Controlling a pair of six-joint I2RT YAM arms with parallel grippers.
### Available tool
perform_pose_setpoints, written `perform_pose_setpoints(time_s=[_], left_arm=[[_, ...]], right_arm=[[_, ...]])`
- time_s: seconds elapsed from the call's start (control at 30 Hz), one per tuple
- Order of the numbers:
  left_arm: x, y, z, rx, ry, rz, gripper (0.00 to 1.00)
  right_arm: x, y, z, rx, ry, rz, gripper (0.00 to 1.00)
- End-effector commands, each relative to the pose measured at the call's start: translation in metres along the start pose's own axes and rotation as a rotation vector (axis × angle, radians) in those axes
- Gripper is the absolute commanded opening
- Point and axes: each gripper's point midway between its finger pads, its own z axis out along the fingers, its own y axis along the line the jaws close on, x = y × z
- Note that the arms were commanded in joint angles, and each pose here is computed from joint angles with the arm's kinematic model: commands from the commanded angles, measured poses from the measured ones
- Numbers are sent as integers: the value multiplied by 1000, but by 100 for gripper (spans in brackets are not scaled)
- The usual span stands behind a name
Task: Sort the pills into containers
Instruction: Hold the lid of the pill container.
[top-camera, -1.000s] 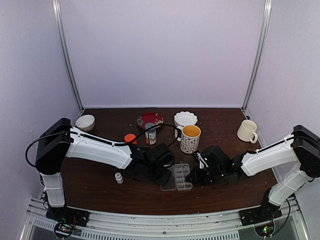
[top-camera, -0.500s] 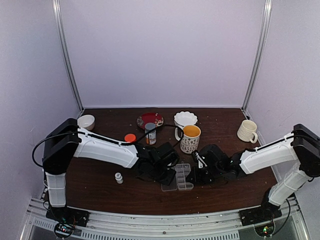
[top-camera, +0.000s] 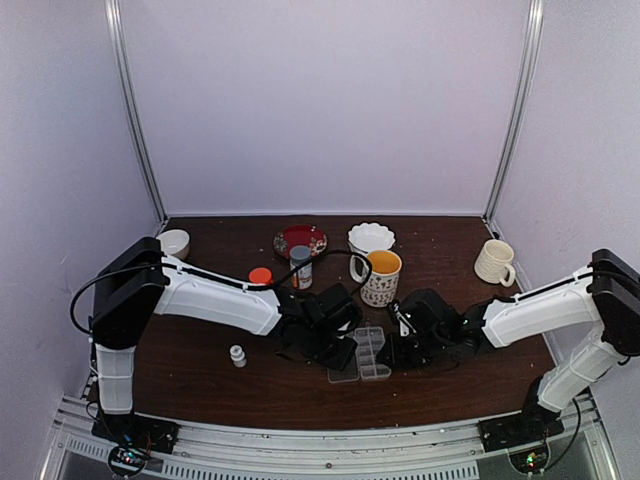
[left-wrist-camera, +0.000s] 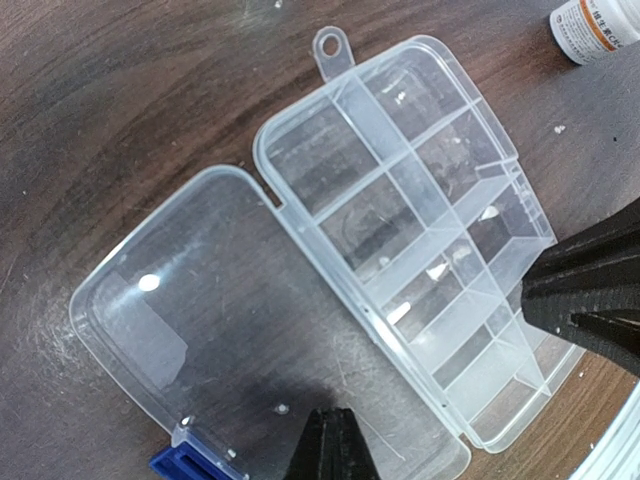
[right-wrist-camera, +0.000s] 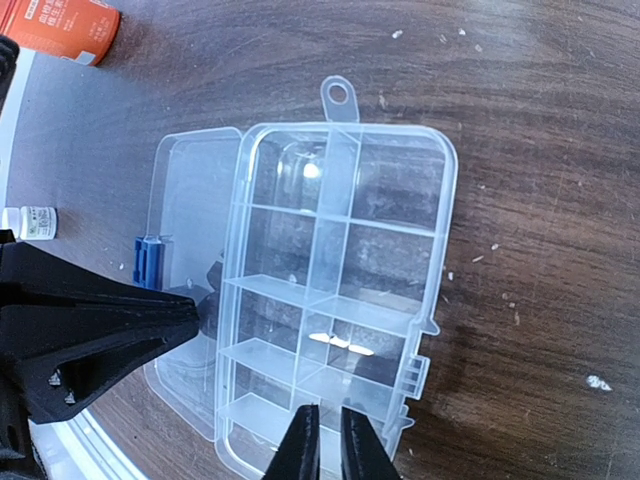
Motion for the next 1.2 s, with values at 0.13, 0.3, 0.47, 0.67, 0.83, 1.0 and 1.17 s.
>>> perform_pose_setpoints(time_s=[0.13, 0.3, 0.47, 0.67, 0.83, 1.0, 1.17], left_arm=[[16, 32, 7, -101, 45, -26, 0], [10, 41, -7, -116, -13, -41, 0], [3, 46, -15, -136, -39, -37, 0], [-22, 38, -50, -122, -140, -10, 4], [-40, 39, -86, -145, -226, 6, 15], [-43, 60, -113, -227, -279, -7, 20], [-41, 98, -136, -329, -307, -40, 45]], right_arm=[[-8, 8, -9, -36, -28, -17, 12], [-16, 21, -25, -80, -60, -57, 12], [-32, 29, -51, -86, -139, -87, 14], [-44, 31, -70, -75, -189, -93, 15], [-47, 29, -76, -66, -211, -93, 16], [-51, 26, -82, -44, -228, -90, 17], [-57, 18, -97, -4, -275, -92, 18]])
